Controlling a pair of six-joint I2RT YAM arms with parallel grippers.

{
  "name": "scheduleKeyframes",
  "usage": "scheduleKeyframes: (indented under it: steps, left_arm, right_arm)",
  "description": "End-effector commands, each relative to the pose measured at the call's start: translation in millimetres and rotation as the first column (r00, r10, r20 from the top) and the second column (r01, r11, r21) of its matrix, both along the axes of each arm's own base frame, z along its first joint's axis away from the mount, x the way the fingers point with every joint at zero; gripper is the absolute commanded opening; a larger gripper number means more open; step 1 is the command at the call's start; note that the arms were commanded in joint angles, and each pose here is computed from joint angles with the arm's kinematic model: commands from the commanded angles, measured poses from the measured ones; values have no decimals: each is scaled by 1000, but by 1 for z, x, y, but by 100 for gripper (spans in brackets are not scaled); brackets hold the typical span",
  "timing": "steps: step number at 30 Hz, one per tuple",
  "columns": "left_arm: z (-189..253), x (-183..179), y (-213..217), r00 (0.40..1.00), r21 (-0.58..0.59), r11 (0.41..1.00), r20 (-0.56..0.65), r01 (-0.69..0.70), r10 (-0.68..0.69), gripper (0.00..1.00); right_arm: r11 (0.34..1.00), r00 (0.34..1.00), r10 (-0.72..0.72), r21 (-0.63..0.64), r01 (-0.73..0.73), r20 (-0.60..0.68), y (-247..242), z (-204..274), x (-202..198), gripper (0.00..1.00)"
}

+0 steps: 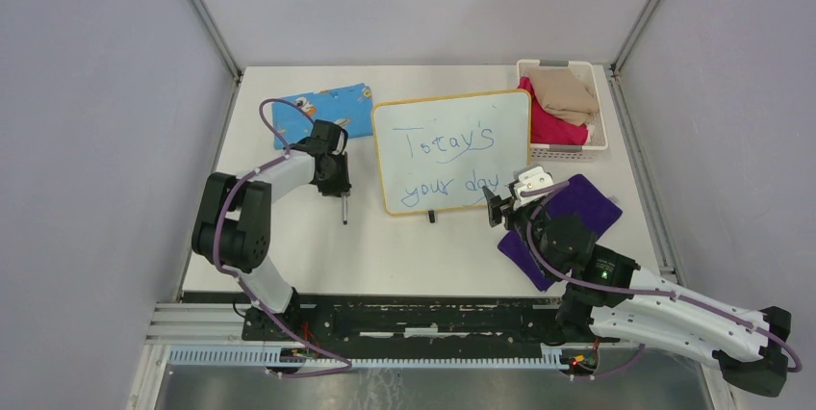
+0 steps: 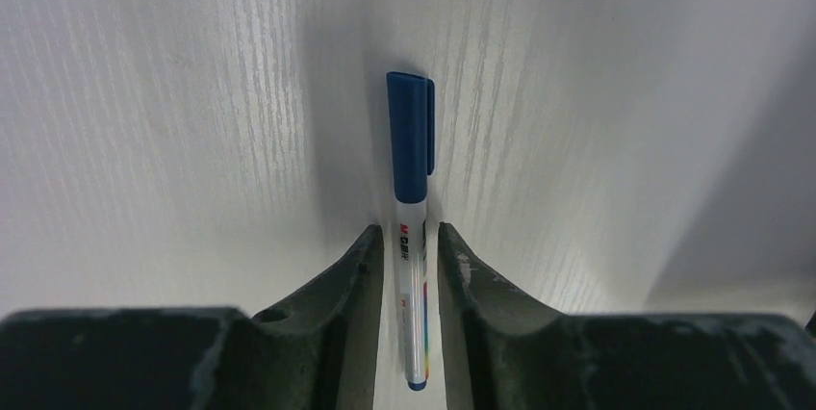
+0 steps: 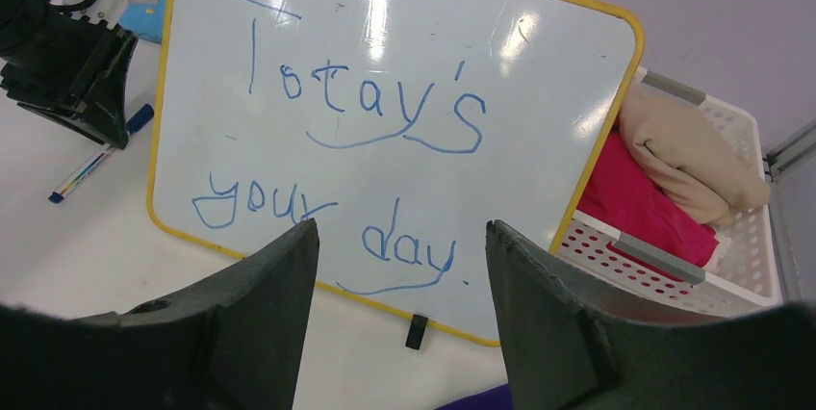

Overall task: Write a sentence on the whiteboard
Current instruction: Place the whiteboard marker at the center of the board, then reset both arms

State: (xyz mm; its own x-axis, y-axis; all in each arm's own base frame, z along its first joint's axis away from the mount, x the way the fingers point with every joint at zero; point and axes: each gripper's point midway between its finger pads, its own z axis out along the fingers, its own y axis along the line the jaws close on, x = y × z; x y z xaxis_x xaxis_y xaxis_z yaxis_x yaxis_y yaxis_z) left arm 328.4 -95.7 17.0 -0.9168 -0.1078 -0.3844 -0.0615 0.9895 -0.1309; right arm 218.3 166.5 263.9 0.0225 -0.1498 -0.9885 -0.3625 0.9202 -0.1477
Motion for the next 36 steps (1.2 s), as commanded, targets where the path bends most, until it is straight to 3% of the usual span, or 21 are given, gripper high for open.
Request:
scheduleKeyframes:
  steps: [1,8,11,12,13,23,31,36]
  left_arm:
    - [5,-2,8,999,37,999,22,-34,33,36]
    - [28,6,12,989,43,996,127,-78,72,71]
    - [44,9,15,978,40,994,189,-98,89,78]
    - [49,10,16,973,42,994,210,-104,93,94]
    - [58,11,17,965,40,993,244,-111,98,99]
    - [119,13,22,879,57,987,465,-153,109,100]
    - [198,-3,31,693,-6,977,704,-213,156,100]
    - [244,-12,19,571,-137,981,798,-136,191,100]
  right_arm:
    - [999,999,-37,30,37,11,-6,6,2,69]
    - [999,999,-41,36,40,9,-6,7,2,69]
    - [999,999,-40,33,39,5,-5,5,3,70]
    - [999,999,-40,30,40,3,-5,4,3,70]
    - [999,999,-39,26,39,2,-4,3,3,69]
    - [1000,1000,-28,4,28,-9,3,-1,5,69]
    - [1000,999,-26,-8,26,-24,7,-14,6,71]
    - [982,985,-158,91,163,-64,4,-17,18,88]
